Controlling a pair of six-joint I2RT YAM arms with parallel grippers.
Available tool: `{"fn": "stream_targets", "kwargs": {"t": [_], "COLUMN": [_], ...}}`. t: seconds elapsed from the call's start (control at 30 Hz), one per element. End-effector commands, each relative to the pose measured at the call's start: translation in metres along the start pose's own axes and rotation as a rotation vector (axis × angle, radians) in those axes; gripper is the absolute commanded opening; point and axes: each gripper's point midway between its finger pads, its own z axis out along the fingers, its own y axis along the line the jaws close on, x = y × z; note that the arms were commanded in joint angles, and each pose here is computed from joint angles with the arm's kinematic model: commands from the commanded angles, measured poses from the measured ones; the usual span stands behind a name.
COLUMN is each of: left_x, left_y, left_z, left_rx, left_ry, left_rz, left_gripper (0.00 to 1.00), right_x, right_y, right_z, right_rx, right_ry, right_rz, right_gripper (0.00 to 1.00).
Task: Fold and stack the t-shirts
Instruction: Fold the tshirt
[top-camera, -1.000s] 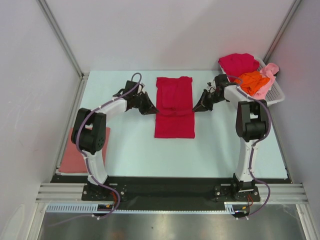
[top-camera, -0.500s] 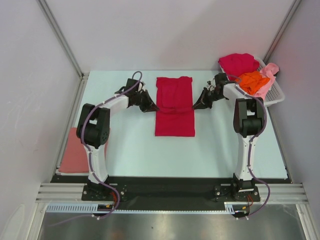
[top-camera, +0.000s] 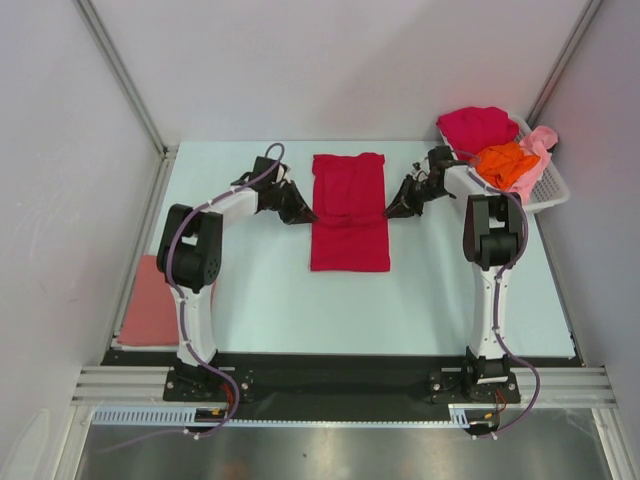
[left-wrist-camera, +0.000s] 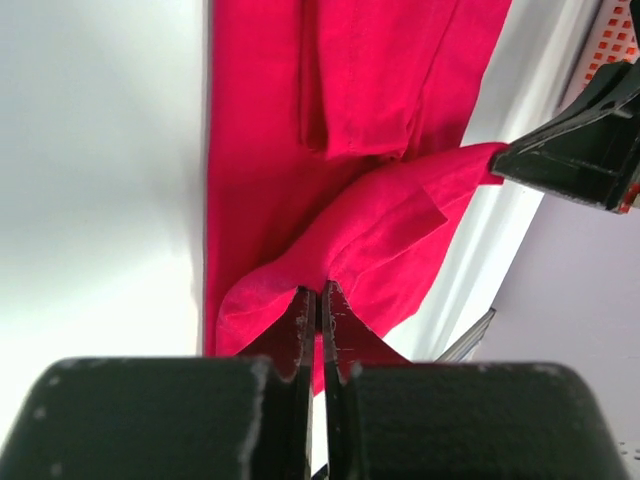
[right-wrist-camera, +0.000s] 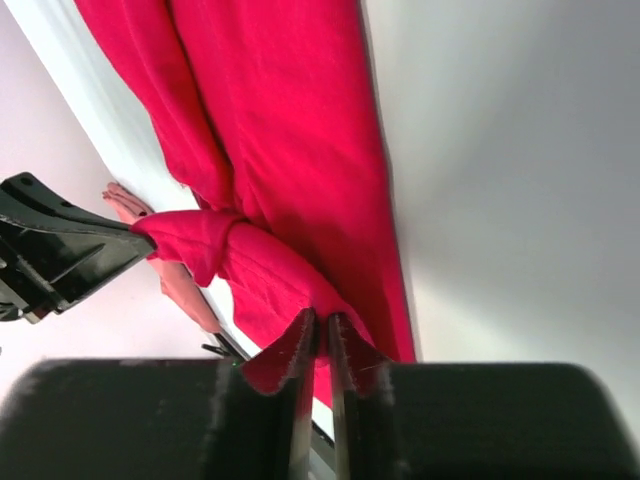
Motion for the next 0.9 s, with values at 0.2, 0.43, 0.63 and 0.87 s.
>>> {"fn": "stream_targets", "kwargs": {"t": [0.2, 0.43, 0.63, 0.87], "left_x": [-0.038, 0.002, 0.057, 0.055], "left_y": [-0.017, -0.052, -0.052, -0.036], "left_z": [-0.039, -0.061, -0.015, 0.019], "left_rx": [-0.092, 0.012, 0.069, 0.051], "left_ry": [-0.125, -0.089, 0.042, 0.069], "left_rz": [0.196, 0.330, 0.303, 0.295], "left_gripper": [0.50, 0.50, 0.42, 0.45], "right_x": [-0.022, 0.004, 0.038, 0.052], "right_y": [-0.002, 0.015, 0.018, 0.026], "right_z": [-0.029, -0.058, -0.021, 0.032], "right_rx": [0.104, 0.256, 0.370, 0.386], "right_ry": [-0.040, -0.137, -0.208, -0.178], "right_rz": [-0.087, -0.224, -0.280, -0.331], "right_gripper": [0.36, 0.47, 0.37, 0.43]}}
